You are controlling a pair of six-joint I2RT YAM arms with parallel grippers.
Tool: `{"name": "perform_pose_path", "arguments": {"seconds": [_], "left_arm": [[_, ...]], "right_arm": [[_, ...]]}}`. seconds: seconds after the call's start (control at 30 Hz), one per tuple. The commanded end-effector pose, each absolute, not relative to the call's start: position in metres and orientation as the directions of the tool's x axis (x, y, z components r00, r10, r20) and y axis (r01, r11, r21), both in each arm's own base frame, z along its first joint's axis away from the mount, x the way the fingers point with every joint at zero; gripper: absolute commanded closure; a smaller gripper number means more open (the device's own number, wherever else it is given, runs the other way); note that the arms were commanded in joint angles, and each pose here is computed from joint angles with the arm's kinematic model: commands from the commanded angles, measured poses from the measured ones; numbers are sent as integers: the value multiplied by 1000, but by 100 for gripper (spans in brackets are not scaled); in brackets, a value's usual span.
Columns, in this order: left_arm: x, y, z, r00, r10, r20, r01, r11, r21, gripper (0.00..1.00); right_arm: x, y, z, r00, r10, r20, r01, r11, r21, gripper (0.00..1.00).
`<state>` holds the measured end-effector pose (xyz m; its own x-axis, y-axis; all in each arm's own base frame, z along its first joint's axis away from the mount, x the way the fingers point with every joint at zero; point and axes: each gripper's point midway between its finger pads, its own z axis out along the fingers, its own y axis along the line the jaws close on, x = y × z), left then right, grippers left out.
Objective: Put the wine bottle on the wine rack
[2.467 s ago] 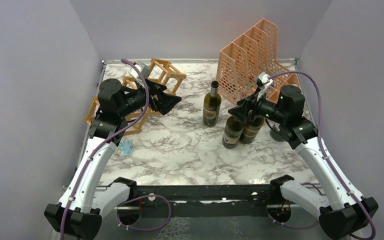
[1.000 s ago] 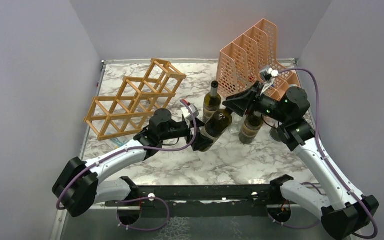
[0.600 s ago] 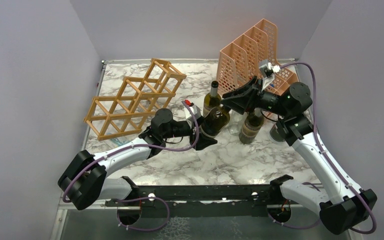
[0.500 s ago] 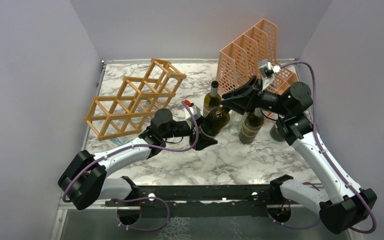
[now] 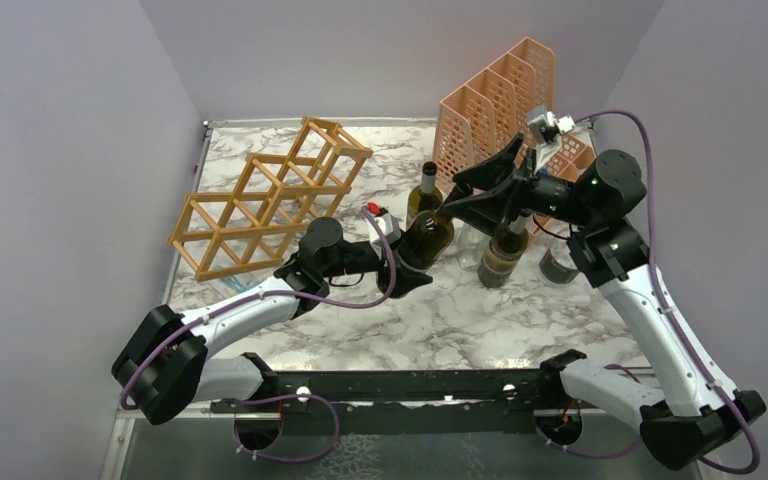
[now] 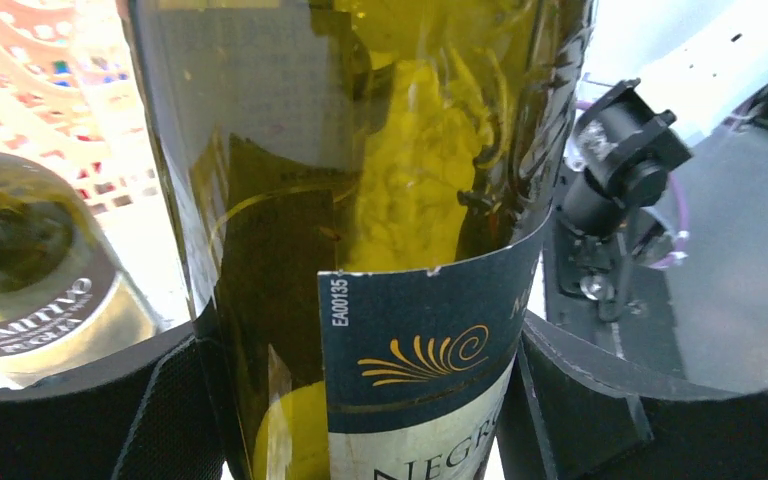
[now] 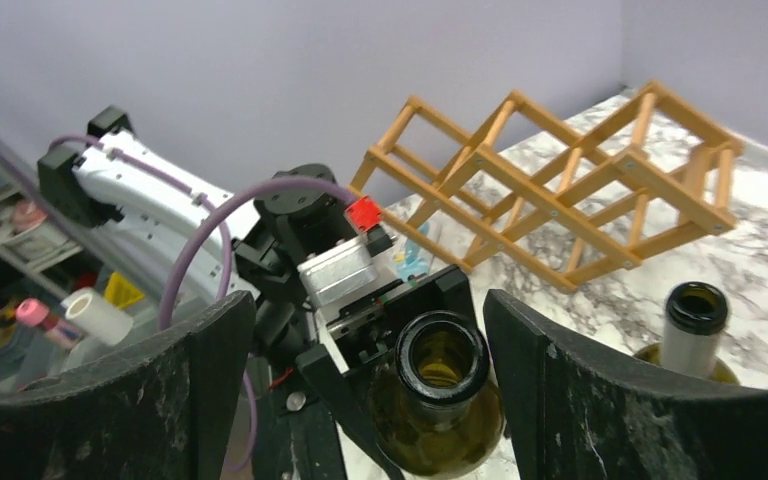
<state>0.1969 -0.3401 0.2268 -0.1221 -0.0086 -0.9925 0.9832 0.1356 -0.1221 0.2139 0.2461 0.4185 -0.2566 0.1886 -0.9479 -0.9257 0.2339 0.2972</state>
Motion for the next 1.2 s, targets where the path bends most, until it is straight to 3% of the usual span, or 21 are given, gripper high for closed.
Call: {"name": "perform_pose_path", "arguments": {"seconds": [0.0,0.13,0.23,0.47,0.63,0.87,1.17], "left_arm": [[213,-334,295,208,-81,-975,961,202,189,100],[228,-326,305,402,45,-915,886,234,401,100],[253,-316,312,545,203,-814,771,260,581,100],[293,-294,337,816,472,-333,313,123,942,100],[307,-291,352,834,540,-114,151,-25,988,100],[316,-293,377,831,553,65,-13,-98,995,100],[322,-303,389,834,531,148,-89,-135,987,100]], "right_arm": [[224,225,426,-285,190,-940,-836,431,340,13],[219,212,437,-250,167,-954,-814,496,301,13],[212,206,449,-199,127,-972,-824,515,237,13],[204,204,434,-174,-53,-983,-869,478,128,14],[210,204,404,-188,-164,-968,-883,460,94,16],[224,202,363,-246,-227,-943,-863,494,106,18],[223,208,322,-355,-260,-898,-854,482,197,38]]}}
